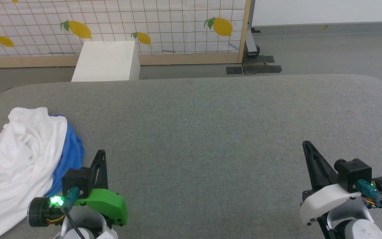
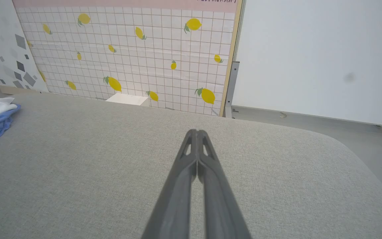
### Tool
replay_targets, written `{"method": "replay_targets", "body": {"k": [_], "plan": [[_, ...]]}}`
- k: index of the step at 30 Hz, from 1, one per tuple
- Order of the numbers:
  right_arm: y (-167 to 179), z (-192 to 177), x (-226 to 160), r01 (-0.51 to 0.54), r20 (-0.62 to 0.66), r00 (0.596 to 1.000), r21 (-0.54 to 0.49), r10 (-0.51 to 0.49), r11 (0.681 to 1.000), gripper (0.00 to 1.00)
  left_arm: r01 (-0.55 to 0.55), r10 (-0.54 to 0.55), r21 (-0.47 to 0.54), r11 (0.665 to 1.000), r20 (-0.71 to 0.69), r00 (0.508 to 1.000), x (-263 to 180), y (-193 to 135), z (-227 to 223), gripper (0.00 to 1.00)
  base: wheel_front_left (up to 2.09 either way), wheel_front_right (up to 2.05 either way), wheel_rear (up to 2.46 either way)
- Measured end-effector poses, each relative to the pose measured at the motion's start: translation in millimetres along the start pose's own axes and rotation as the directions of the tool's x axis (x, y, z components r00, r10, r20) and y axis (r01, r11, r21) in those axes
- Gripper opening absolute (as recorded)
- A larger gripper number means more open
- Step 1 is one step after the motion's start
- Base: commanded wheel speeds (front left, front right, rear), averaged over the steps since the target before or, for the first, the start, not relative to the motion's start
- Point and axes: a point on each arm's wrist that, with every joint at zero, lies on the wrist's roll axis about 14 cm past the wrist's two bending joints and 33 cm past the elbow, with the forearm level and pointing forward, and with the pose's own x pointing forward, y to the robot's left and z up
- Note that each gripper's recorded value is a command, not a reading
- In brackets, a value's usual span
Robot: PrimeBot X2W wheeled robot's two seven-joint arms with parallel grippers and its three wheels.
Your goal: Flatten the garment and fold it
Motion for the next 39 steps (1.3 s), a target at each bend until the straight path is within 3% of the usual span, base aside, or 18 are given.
{"method": "replay_targets", "body": {"k": [18,19,39], "plan": [[0.0,0.0,0.0,0.0,0.0,1.0,0.0,0.0,1.0,0.0,0.0,0.0,0.0,1.0,0.0,1.0,0.0,0.0,0.0,0.0,0.0,0.0,0.0],[0.0,-0.1,0.0,0.0,0.0,1.0,0.0,0.0,1.0,1.0,0.001,-0.001,-0.002,1.0,0.0,1.0,0.0,-0.2,0.0,1.0,0.0,0.0,0.0],[-2.9,-6.0,-0.2,0.009,-0.001,1.0,0.027,-0.009,1.0,1.0,0.002,-0.002,-0.024,1.0,0.009,1.0,-1.1,-2.7,-1.9,1.0,0.0,0.0,0.0]]}}
